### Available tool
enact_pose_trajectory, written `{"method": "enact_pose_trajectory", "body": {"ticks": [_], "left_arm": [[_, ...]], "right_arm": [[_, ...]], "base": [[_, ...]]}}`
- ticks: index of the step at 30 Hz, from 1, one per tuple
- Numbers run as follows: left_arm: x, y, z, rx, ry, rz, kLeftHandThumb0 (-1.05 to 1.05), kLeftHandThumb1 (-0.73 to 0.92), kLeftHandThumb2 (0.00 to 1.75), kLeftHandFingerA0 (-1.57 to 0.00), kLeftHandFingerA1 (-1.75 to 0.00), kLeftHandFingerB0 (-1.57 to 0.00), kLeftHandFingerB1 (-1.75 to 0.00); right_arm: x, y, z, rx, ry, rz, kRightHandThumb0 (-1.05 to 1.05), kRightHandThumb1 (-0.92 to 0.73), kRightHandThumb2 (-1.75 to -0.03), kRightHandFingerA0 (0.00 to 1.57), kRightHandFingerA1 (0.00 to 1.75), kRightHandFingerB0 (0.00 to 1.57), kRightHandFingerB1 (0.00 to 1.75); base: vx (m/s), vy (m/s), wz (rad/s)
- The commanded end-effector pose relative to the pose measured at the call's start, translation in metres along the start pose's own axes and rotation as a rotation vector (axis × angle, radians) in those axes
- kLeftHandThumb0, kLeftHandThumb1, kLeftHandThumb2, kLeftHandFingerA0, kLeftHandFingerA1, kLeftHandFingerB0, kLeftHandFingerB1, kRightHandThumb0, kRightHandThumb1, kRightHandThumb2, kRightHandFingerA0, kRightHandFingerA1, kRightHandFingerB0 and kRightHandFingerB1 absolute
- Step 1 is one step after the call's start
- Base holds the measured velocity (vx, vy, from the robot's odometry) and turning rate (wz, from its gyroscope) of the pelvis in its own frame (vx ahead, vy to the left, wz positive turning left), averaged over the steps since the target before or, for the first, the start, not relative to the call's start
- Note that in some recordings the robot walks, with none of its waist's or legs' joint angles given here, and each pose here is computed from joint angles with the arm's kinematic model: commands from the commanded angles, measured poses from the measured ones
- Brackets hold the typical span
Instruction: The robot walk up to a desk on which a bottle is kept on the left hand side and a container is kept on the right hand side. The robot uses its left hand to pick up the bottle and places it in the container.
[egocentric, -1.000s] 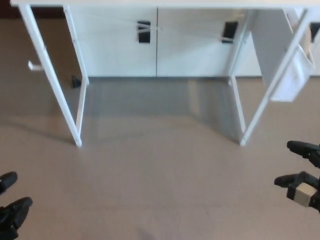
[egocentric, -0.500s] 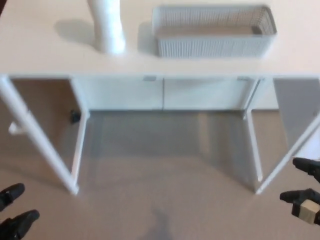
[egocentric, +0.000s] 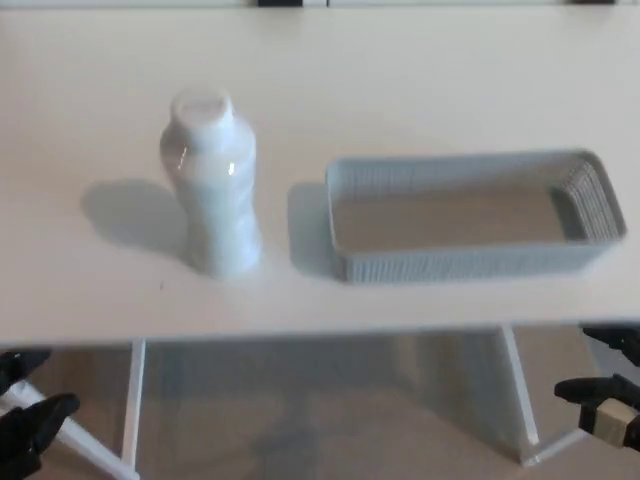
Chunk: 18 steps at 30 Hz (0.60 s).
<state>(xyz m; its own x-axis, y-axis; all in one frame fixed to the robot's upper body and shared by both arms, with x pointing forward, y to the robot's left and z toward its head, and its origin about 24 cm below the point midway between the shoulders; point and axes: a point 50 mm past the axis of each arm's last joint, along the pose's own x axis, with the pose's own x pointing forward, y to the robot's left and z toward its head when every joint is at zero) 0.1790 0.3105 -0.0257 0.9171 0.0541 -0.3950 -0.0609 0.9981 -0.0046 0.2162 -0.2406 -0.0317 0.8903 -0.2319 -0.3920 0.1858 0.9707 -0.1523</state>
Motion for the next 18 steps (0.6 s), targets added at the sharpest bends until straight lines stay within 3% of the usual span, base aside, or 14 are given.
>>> {"method": "enact_pose_trajectory", "body": {"ticks": [1, 4, 5, 6, 7, 10, 12, 14, 15, 16, 17, 18], "left_arm": [[-0.013, 0.003, 0.003, -0.062, 0.052, -0.022, -0.30, 0.65, 0.60, -0.49, -0.45, -0.35, -0.34], [-0.026, 0.006, 0.004, -0.069, 0.101, -0.041, -0.29, 0.63, 0.58, -0.53, -0.46, -0.44, -0.38], [-0.032, 0.006, 0.002, -0.063, 0.122, -0.050, -0.26, 0.60, 0.57, -0.56, -0.58, -0.49, -0.46], [-0.032, 0.006, 0.002, -0.063, 0.122, -0.050, -0.26, 0.60, 0.57, -0.56, -0.58, -0.49, -0.46], [-0.049, 0.007, -0.003, -0.043, 0.163, -0.082, -0.30, 0.66, 0.59, -0.54, -0.48, -0.47, -0.39], [-0.077, 0.008, -0.010, -0.020, 0.223, -0.126, -0.30, 0.67, 0.59, -0.55, -0.47, -0.48, -0.39], [-0.114, 0.012, -0.018, 0.031, 0.282, -0.153, -0.32, 0.65, 0.59, -0.58, -0.46, -0.52, -0.40], [-0.137, 0.013, -0.022, 0.015, 0.306, -0.165, -0.33, 0.66, 0.59, -0.59, -0.44, -0.54, -0.40], [-0.141, 0.012, -0.022, 0.005, 0.314, -0.166, -0.31, 0.67, 0.59, -0.59, -0.44, -0.52, -0.40], [-0.150, 0.010, -0.022, -0.010, 0.331, -0.172, -0.31, 0.68, 0.60, -0.58, -0.44, -0.52, -0.39], [-0.155, 0.009, -0.025, -0.020, 0.345, -0.184, -0.34, 0.68, 0.60, -0.57, -0.44, -0.51, -0.39], [-0.162, 0.008, -0.027, -0.030, 0.360, -0.200, -0.34, 0.68, 0.60, -0.57, -0.44, -0.51, -0.39]], "right_arm": [[-0.002, -0.007, -0.003, 0.006, 0.010, -0.033, 0.11, -0.66, -1.58, 0.69, 1.08, 0.30, 0.87], [-0.004, -0.008, -0.004, 0.005, 0.007, -0.027, 0.11, -0.60, -1.57, 0.69, 1.09, 0.31, 0.89], [-0.008, -0.010, -0.007, 0.000, 0.014, -0.024, 0.19, -0.57, -1.59, 0.73, 1.12, 0.33, 0.91], [-0.008, -0.010, -0.007, 0.000, 0.014, -0.024, 0.19, -0.57, -1.59, 0.73, 1.12, 0.33, 0.91], [-0.017, -0.012, -0.013, -0.012, 0.032, -0.010, 0.13, -0.55, -1.49, 0.64, 1.02, 0.32, 0.84], [-0.036, -0.014, -0.022, -0.026, 0.060, 0.021, 0.14, -0.54, -1.49, 0.59, 0.99, 0.29, 0.83], [-0.070, -0.018, -0.038, -0.033, 0.124, 0.052, 0.13, -0.45, -1.38, 0.66, 0.97, 0.34, 0.80], [-0.095, -0.024, -0.048, -0.057, 0.160, 0.082, 0.12, -0.39, -1.34, 0.64, 0.94, 0.36, 0.80], [-0.100, -0.025, -0.049, -0.062, 0.172, 0.089, 0.26, 0.06, -1.75, 0.54, 1.08, 0.18, 0.84], [-0.112, -0.027, -0.053, -0.072, 0.204, 0.100, 0.29, 0.02, -1.75, 0.56, 1.05, 0.30, 0.85], [-0.120, -0.028, -0.055, -0.090, 0.230, 0.116, 0.33, 0.12, -1.75, 0.53, 1.01, 0.25, 0.82], [-0.130, -0.029, -0.057, -0.112, 0.261, 0.137, 0.33, 0.12, -1.75, 0.53, 1.01, 0.25, 0.82]], "base": [[0.38, -0.035, -0.66], [0.38, 0.022, 0.17], [0.38, 0.024, 0.10], [0.34, 0.041, -0.03], [0.31, 0.064, 0.00], [0.30, 0.091, -0.17], [0.28, 0.114, -0.25], [0.27, 0.135, -0.02], [0.26, 0.146, -0.21], [0.29, 0.145, -0.29], [0.29, 0.126, -0.02], [-0.10, 0.204, -0.08]]}}
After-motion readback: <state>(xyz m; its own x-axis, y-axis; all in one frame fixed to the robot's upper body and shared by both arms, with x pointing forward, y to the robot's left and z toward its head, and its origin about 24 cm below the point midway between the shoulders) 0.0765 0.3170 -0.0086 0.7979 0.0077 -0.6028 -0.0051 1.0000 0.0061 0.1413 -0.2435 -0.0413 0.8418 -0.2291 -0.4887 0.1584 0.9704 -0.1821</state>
